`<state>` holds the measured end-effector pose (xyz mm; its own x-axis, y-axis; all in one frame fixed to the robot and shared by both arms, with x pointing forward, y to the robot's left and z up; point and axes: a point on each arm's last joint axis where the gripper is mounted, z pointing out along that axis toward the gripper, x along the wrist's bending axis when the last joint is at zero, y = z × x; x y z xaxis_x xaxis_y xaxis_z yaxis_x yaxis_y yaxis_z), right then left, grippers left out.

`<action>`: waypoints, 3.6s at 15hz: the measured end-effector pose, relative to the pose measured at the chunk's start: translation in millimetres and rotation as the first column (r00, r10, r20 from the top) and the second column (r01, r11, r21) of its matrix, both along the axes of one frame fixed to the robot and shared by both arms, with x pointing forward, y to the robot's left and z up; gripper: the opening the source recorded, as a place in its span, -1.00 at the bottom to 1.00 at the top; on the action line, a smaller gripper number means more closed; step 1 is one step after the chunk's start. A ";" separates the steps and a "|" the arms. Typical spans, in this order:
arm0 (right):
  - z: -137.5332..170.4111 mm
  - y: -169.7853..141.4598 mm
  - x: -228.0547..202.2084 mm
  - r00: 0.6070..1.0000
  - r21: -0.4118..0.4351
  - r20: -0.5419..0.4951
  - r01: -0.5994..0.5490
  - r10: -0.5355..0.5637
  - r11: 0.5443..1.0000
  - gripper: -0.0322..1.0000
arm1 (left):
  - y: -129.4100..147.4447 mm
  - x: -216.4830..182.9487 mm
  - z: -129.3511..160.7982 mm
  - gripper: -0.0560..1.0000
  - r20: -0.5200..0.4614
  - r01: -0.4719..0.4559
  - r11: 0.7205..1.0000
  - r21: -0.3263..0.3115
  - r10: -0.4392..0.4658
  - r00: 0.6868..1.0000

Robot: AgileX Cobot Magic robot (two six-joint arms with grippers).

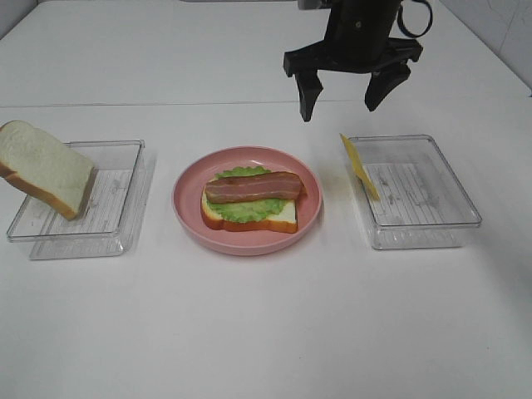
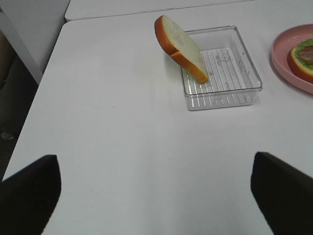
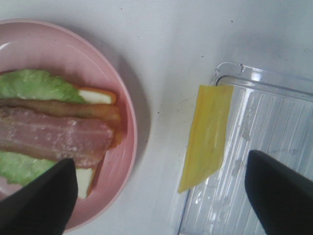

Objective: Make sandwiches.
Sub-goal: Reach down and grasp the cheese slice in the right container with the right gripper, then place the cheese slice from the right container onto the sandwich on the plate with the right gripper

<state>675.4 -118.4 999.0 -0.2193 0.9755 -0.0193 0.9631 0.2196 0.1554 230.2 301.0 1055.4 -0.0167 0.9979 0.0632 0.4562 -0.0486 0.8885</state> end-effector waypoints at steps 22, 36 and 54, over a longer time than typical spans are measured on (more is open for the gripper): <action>-70.1 -28.1 31.3 0.985 0.009 -0.129 0.117 -0.115 0.993 -0.10 | 0.0 0.0 0.0 0.96 0.000 0.000 1.000 0.000 0.000 1.000; -62.3 -28.5 30.8 0.987 0.013 -0.114 0.116 -0.114 0.993 -0.90 | 0.0 0.0 0.0 0.96 0.000 0.000 1.000 0.000 0.000 1.000; 26.0 -1.1 -53.1 0.994 0.617 -0.102 0.030 0.042 0.786 -0.90 | 0.0 0.0 0.0 0.96 0.000 0.000 1.000 0.000 0.000 1.000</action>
